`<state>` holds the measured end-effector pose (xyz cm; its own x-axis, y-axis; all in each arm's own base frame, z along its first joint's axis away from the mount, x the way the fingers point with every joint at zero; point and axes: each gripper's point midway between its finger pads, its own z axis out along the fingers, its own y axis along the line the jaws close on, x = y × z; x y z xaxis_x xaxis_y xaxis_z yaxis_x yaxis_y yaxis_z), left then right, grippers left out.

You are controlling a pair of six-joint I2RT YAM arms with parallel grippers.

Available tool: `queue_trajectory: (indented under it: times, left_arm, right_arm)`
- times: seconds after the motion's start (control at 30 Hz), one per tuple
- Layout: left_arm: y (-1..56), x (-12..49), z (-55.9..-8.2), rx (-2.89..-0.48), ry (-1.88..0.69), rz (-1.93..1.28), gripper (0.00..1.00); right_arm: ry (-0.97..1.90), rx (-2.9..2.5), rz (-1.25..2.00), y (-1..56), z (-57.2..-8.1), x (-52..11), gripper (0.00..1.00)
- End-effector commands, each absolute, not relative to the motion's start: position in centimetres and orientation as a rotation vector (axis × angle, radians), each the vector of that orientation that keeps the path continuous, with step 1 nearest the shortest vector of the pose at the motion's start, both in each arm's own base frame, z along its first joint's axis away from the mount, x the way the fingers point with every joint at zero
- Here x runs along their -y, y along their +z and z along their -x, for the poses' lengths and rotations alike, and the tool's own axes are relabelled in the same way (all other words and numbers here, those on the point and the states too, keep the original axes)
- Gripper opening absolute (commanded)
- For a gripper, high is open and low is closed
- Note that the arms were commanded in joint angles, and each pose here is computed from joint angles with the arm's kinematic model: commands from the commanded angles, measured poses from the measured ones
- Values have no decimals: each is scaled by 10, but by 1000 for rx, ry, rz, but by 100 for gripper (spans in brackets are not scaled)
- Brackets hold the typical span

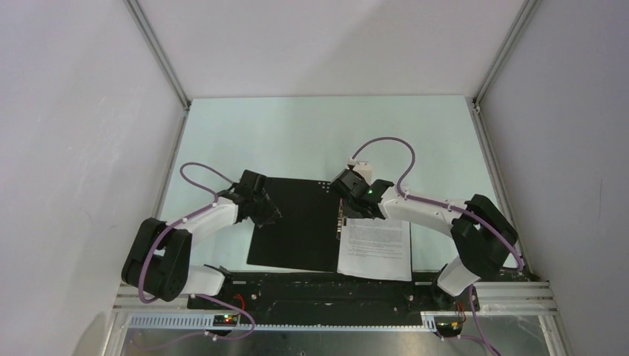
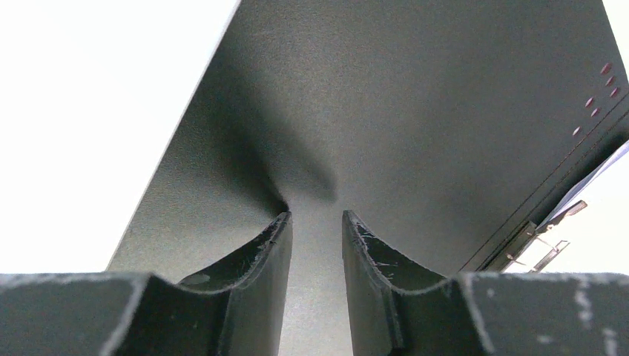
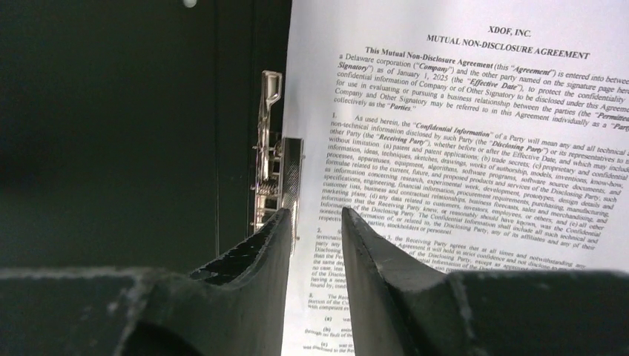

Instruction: Put the files into the folder

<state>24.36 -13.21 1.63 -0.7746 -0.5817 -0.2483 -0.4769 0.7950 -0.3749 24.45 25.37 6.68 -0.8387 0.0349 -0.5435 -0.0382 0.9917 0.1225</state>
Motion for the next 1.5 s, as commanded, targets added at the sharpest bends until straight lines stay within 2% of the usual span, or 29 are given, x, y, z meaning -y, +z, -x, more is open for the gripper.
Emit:
queue_trajectory:
  times: [0.0,0.3,0.47,0.63,0.97,1.3,1.47]
  left_arm:
    - [-10,106,-222,-2699,-219,849,39]
    - [-11,105,-221,-2702,-216,853,39]
    - [-12,105,-221,-2705,-214,856,39]
    - [-12,104,-221,-2704,-210,856,39]
    - [-14,102,-221,-2704,-206,873,39]
    - [-14,102,-222,-2703,-207,880,39]
    - [-14,103,-223,-2705,-210,887,39]
  right_arm:
    - [161,-2549,-18,57,-255,-256,36]
    - [208,-2550,-19,51,-259,-267,35]
    - [181,-2568,-21,43,-258,-265,28]
    - [179,-2579,-12,37,-256,-267,27]
    - [158,-2576,1,44,-247,-265,6]
    - [203,-2580,-24,43,-229,-259,1]
    - [239,-2570,-42,43,-225,-256,2]
